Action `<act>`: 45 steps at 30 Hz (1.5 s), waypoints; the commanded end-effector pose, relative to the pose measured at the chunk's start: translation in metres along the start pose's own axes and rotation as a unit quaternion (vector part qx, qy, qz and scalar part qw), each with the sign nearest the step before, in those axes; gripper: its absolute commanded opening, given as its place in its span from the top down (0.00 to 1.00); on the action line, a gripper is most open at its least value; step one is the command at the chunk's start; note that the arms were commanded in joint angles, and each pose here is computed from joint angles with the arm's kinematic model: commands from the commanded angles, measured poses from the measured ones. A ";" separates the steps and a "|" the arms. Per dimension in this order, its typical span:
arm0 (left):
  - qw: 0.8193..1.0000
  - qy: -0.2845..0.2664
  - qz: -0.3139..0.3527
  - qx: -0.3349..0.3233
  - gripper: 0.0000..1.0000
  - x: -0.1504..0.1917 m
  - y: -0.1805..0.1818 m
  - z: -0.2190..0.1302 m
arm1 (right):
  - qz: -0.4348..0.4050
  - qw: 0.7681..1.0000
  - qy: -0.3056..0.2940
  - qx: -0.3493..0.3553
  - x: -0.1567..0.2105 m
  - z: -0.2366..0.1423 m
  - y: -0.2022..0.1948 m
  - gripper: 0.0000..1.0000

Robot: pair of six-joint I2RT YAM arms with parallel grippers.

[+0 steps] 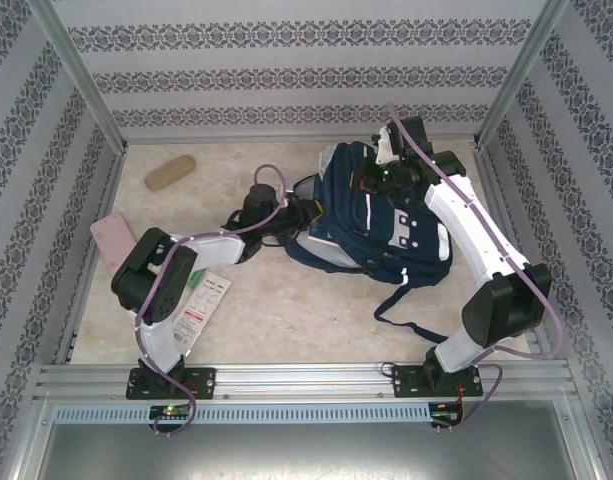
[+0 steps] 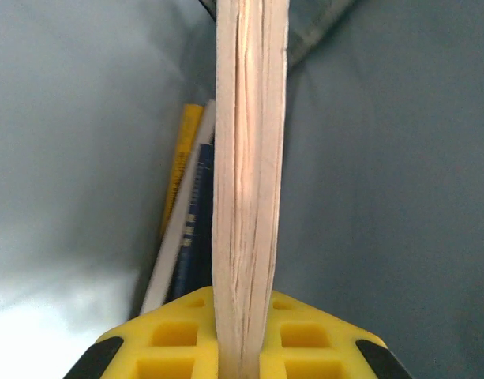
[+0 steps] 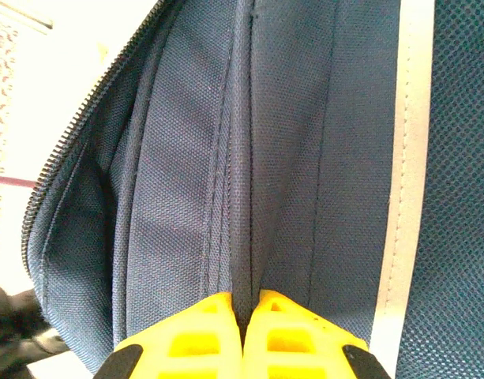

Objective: Pack the student bag
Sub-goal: Place the book in the student bag.

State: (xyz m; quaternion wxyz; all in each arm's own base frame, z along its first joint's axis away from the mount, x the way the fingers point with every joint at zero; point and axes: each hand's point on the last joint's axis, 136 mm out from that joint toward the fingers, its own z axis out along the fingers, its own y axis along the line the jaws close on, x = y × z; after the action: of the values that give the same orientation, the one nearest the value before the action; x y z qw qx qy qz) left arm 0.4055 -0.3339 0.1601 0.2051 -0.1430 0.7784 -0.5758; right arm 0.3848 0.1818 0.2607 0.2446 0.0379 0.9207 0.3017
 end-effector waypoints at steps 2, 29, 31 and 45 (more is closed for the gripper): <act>0.997 0.013 0.029 0.068 1.00 0.015 -0.042 0.031 | -0.010 0.989 -0.065 -0.133 -0.030 -0.044 0.055 1.00; 0.984 0.084 0.111 -0.110 0.32 0.084 0.001 0.093 | 0.024 0.985 -0.072 -0.152 -0.045 -0.052 0.040 1.00; 0.983 0.076 0.120 -0.120 0.28 0.077 -0.002 0.080 | 0.024 0.986 -0.072 -0.151 -0.045 -0.051 0.037 1.00; 0.965 0.008 0.120 -0.232 0.19 0.026 0.017 -0.045 | 0.020 0.993 -0.022 -0.113 -0.015 -0.009 0.002 1.00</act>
State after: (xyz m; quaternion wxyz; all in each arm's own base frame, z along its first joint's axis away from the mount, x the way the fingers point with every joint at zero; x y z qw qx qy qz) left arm 0.3699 -0.3395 0.1391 0.2172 -0.0857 0.8925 -0.3860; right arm 0.3866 0.1785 0.2708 0.2177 0.0638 0.8798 0.4178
